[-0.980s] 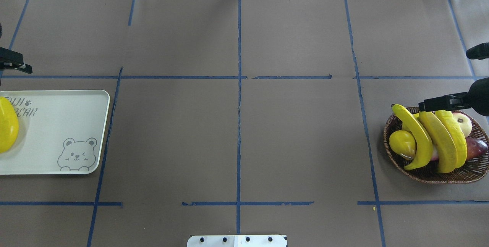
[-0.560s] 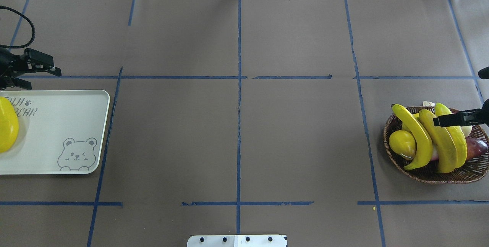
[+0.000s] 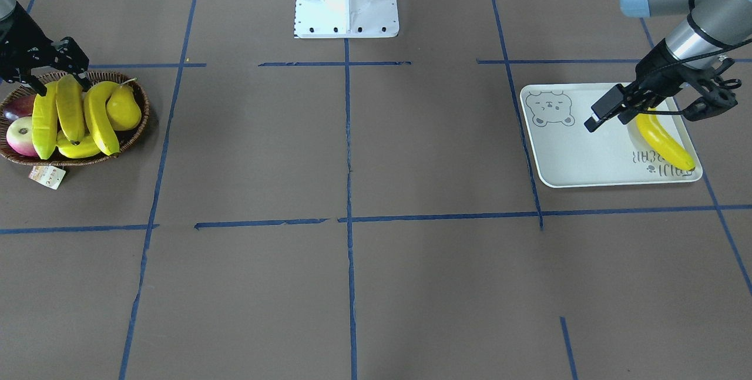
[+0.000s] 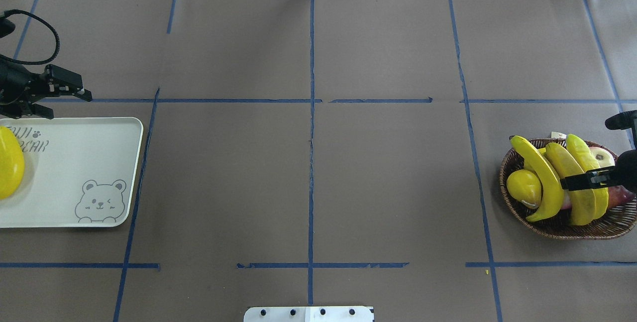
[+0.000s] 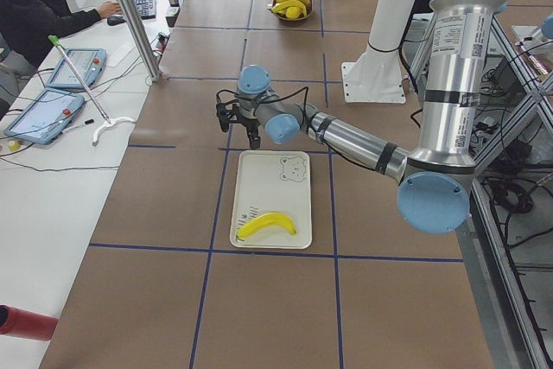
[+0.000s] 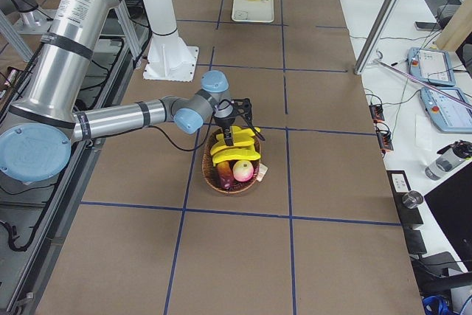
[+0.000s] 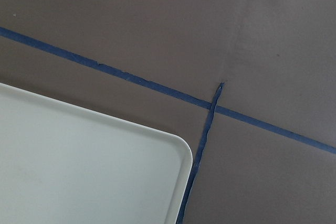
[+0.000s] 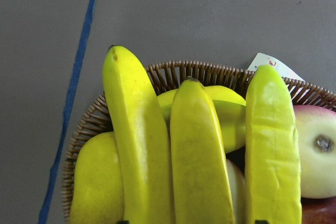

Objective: Transfer all bananas from basket to plate

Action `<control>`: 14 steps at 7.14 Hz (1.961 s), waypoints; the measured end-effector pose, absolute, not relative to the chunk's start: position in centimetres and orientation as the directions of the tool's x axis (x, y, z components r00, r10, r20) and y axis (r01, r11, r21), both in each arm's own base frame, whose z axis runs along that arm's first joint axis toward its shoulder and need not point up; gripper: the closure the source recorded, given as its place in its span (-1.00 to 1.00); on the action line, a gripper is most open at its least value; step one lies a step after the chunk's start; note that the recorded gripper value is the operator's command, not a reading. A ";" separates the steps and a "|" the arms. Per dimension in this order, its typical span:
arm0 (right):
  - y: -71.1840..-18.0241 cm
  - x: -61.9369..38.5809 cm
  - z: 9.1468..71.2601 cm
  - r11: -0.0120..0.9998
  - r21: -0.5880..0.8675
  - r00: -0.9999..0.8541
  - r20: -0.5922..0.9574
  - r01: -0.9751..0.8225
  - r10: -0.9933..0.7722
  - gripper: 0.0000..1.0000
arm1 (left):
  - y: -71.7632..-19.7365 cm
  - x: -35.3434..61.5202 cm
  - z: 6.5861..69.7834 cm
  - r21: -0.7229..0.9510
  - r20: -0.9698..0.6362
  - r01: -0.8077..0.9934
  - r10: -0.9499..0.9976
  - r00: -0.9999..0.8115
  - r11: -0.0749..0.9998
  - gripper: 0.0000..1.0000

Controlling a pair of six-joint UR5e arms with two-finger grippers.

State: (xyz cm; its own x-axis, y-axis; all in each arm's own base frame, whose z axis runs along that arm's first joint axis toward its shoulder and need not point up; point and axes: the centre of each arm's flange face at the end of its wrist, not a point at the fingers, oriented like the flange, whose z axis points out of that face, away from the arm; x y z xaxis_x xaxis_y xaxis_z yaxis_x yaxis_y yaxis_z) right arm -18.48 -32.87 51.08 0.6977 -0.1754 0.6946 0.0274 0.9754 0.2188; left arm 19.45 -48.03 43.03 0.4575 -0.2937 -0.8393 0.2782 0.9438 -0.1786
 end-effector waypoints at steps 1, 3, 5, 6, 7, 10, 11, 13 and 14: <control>-32.2 -18.9 51.6 0.975 0.216 0.704 0.685 0.050 -0.188 -0.55 | -48.0 19.5 43.0 -0.179 -0.839 0.278 -0.294 0.458 0.944 -0.99; -31.7 -18.9 52.3 0.974 0.215 0.712 0.672 0.076 -0.204 -0.34 | -48.0 19.5 43.0 -0.179 -0.839 0.277 -0.294 0.458 0.944 -0.99; -31.7 -18.9 52.5 0.971 0.221 0.716 0.664 0.091 -0.218 -0.25 | -48.0 19.5 43.1 -0.181 -0.838 0.277 -0.295 0.458 0.944 -0.99; -31.8 -18.8 52.5 0.971 0.223 0.716 0.663 0.090 -0.219 -0.22 | -48.0 19.5 43.2 -0.181 -0.838 0.277 -0.296 0.459 0.944 -0.99; -31.9 -18.7 52.4 0.970 0.225 0.716 0.663 0.087 -0.218 -0.22 | -48.0 19.5 43.2 -0.182 -0.838 0.277 -0.296 0.459 0.944 -0.99; -32.1 -18.8 53.0 0.970 0.225 0.722 0.656 0.092 -0.221 -0.13 | -48.0 19.5 43.4 -0.184 -0.835 0.278 -0.299 0.461 0.943 -0.99; -32.1 -18.8 53.2 0.970 0.224 0.724 0.653 0.094 -0.221 0.39 | -48.0 19.5 43.4 -0.184 -0.835 0.278 -0.299 0.461 0.943 -0.99; -32.2 -18.8 53.3 0.970 0.225 0.727 0.650 0.094 -0.222 0.92 | -48.0 19.5 43.4 -0.184 -0.836 0.278 -0.299 0.461 0.943 -0.99; -32.2 -18.7 53.2 0.969 0.227 0.726 0.651 0.092 -0.221 0.94 | -48.0 19.5 43.4 -0.184 -0.836 0.278 -0.299 0.461 0.943 -0.99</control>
